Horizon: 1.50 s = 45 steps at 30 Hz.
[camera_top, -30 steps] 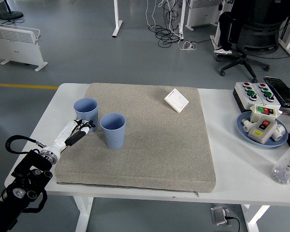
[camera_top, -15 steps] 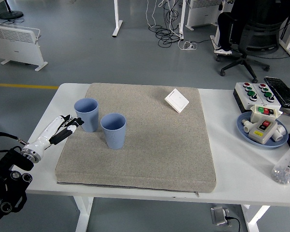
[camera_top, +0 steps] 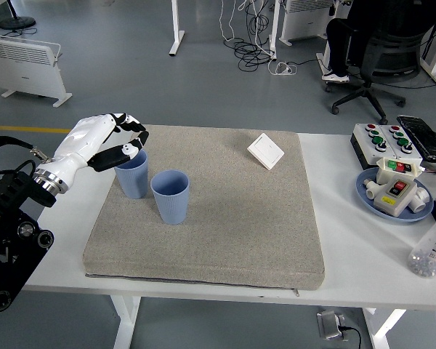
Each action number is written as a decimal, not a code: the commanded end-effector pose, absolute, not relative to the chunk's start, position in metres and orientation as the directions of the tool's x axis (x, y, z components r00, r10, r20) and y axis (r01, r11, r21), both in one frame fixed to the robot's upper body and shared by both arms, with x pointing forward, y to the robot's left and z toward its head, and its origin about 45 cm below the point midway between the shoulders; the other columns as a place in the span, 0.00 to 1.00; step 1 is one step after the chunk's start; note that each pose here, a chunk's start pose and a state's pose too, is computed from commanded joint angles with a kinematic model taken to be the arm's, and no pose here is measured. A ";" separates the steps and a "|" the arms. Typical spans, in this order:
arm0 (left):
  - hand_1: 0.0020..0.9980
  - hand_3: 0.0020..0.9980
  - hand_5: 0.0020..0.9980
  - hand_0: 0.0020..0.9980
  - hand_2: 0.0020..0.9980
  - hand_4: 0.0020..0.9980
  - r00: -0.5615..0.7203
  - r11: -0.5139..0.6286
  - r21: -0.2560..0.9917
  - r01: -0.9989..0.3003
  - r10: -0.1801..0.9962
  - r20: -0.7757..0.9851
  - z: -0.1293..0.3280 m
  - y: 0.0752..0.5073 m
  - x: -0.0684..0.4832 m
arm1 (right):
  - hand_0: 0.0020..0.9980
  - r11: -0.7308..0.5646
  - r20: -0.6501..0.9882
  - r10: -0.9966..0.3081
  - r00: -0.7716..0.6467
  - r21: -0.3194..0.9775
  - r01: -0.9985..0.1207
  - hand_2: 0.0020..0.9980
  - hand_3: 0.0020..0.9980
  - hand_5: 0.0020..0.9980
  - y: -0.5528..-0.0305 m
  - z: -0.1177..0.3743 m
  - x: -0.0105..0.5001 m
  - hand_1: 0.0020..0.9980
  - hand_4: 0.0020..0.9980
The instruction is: Push cup pick cup insert cup
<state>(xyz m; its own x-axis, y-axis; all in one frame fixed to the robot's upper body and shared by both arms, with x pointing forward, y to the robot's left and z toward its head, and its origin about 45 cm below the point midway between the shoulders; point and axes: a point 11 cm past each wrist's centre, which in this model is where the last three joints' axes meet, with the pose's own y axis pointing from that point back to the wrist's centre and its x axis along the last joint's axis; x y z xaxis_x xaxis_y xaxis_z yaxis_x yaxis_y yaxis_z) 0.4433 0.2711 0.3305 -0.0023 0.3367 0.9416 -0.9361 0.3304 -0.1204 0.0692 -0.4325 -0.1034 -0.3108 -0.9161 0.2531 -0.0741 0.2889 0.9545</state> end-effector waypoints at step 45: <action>0.89 0.88 0.52 0.81 0.98 0.97 0.427 0.330 0.414 -0.848 -0.034 0.903 0.266 0.222 0.494 | 0.76 0.298 0.259 -0.915 -0.310 0.951 -0.084 0.65 0.56 0.47 -0.437 -0.101 0.075 0.63 0.09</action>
